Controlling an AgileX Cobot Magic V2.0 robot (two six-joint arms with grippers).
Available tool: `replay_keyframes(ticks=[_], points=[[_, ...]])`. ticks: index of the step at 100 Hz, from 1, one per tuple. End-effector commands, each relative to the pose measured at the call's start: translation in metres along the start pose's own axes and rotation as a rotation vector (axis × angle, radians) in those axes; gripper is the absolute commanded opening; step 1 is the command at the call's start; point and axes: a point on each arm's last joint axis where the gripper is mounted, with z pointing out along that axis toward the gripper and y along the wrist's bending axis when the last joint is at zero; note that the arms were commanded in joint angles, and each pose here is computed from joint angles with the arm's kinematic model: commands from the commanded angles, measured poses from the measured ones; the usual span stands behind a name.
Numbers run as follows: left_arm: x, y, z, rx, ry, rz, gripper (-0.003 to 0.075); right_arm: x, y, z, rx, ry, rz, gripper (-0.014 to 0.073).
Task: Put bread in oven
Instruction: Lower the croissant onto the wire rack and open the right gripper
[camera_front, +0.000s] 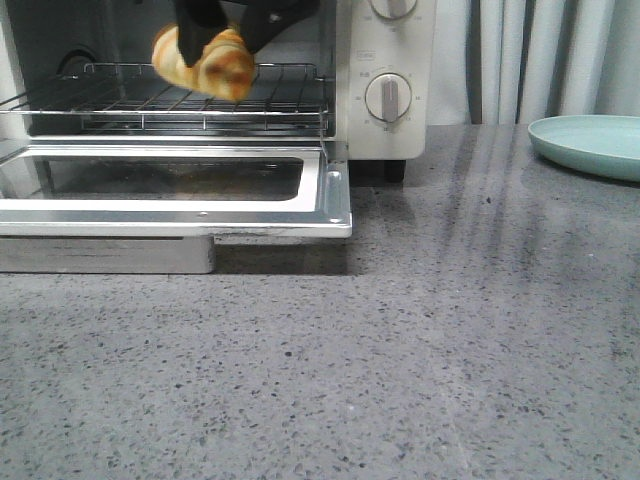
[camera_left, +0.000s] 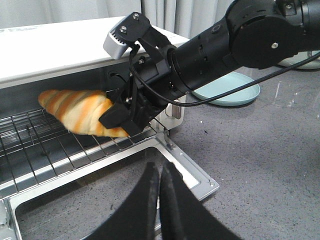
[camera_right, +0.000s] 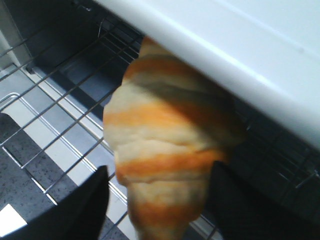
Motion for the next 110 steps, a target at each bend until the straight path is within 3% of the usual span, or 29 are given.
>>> replay_keyframes(ticks=[1,14,21,31,43,64,85,110], points=[[-0.016,0.002,-0.004,-0.024,-0.095,-0.020,-0.0021,-0.026,-0.007,-0.029,0.012,-0.119,0.007,0.0564],[-0.012,0.002,-0.002,-0.023,-0.082,-0.023,-0.0021,-0.029,0.000,-0.045,-0.003,-0.090,0.011,0.0552],[-0.007,0.002,0.000,-0.022,-0.066,-0.026,-0.0021,-0.032,0.012,-0.059,-0.025,-0.088,-0.004,0.0487],[0.002,0.002,0.004,-0.017,-0.035,-0.032,-0.0021,-0.036,0.029,-0.083,-0.062,-0.089,-0.055,0.0272],[0.015,0.001,0.009,-0.004,0.020,-0.048,-0.0022,-0.034,0.044,-0.119,-0.104,-0.111,-0.099,-0.0074],[0.038,0.000,0.015,0.006,0.140,-0.146,-0.0022,-0.020,0.027,-0.203,-0.105,-0.234,-0.111,-0.0069],[0.060,0.011,0.017,-0.133,0.370,-0.234,-0.0022,0.010,-0.004,-0.288,-0.022,-0.398,-0.145,-0.0069],[0.073,0.015,0.036,-0.143,0.539,-0.261,-0.0022,0.029,-0.024,-0.347,0.013,-0.540,-0.122,-0.0069]])
